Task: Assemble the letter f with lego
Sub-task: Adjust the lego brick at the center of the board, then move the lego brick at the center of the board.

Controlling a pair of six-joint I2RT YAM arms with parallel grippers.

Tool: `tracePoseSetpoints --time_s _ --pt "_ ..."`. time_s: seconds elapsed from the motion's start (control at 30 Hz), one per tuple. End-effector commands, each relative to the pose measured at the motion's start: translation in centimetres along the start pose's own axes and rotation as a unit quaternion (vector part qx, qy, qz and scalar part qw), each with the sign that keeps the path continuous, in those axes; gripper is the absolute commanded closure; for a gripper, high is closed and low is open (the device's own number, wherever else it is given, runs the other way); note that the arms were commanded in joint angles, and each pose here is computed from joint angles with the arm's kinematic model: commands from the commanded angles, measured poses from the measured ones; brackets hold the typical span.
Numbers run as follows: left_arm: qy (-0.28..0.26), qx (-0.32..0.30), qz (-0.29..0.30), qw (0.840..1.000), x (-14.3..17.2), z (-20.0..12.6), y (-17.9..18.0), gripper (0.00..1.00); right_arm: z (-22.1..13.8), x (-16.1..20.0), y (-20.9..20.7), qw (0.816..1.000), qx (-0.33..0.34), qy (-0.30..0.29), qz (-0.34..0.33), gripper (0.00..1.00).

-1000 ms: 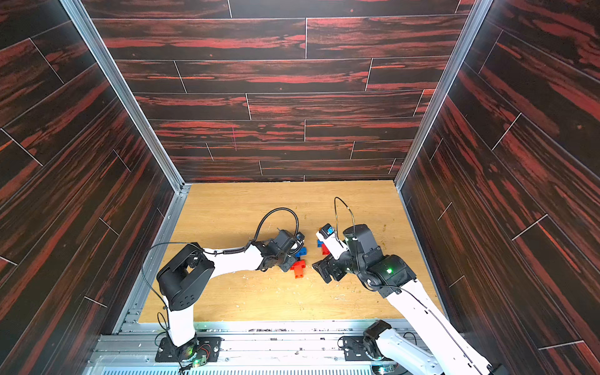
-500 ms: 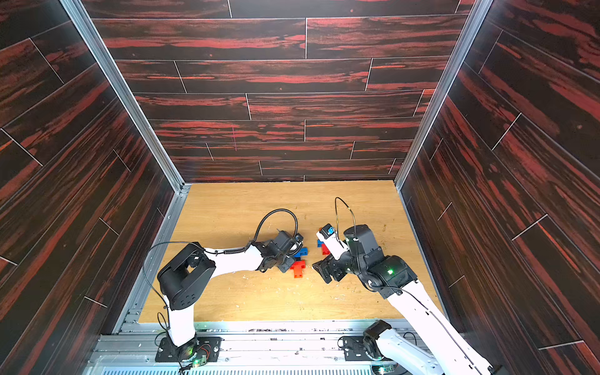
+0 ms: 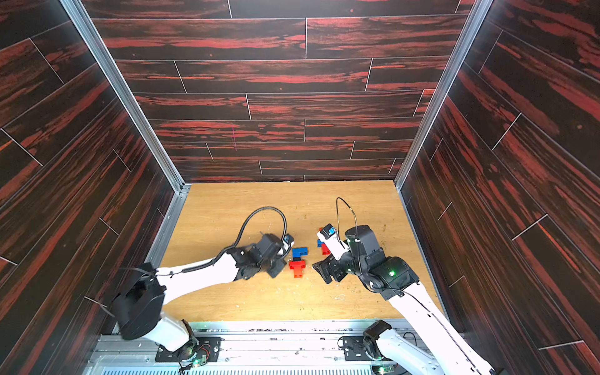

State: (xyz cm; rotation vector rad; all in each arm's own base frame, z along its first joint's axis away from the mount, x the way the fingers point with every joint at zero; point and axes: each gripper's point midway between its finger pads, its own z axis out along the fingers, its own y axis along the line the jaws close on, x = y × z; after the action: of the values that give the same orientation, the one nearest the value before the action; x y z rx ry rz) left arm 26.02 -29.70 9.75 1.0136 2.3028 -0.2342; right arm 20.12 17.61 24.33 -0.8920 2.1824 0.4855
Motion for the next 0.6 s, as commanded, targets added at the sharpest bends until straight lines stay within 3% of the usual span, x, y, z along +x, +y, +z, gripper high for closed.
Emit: tracePoseSetpoints --time_s 0.0,0.17,0.57 --pt "-0.021 0.051 -0.023 0.998 0.2 -2.4 -2.7 1.00 -0.1 0.4 -0.1 1.000 0.003 0.002 0.002 0.06" --pt "-0.048 0.099 -0.040 0.993 -0.1 -3.6 -5.4 1.00 -0.5 0.6 -0.2 1.000 0.010 0.004 -0.002 0.06" --pt "-0.001 0.126 -0.004 0.992 2.7 -1.1 -8.7 1.00 -0.9 1.1 -0.1 1.000 0.011 -0.001 0.010 0.06"
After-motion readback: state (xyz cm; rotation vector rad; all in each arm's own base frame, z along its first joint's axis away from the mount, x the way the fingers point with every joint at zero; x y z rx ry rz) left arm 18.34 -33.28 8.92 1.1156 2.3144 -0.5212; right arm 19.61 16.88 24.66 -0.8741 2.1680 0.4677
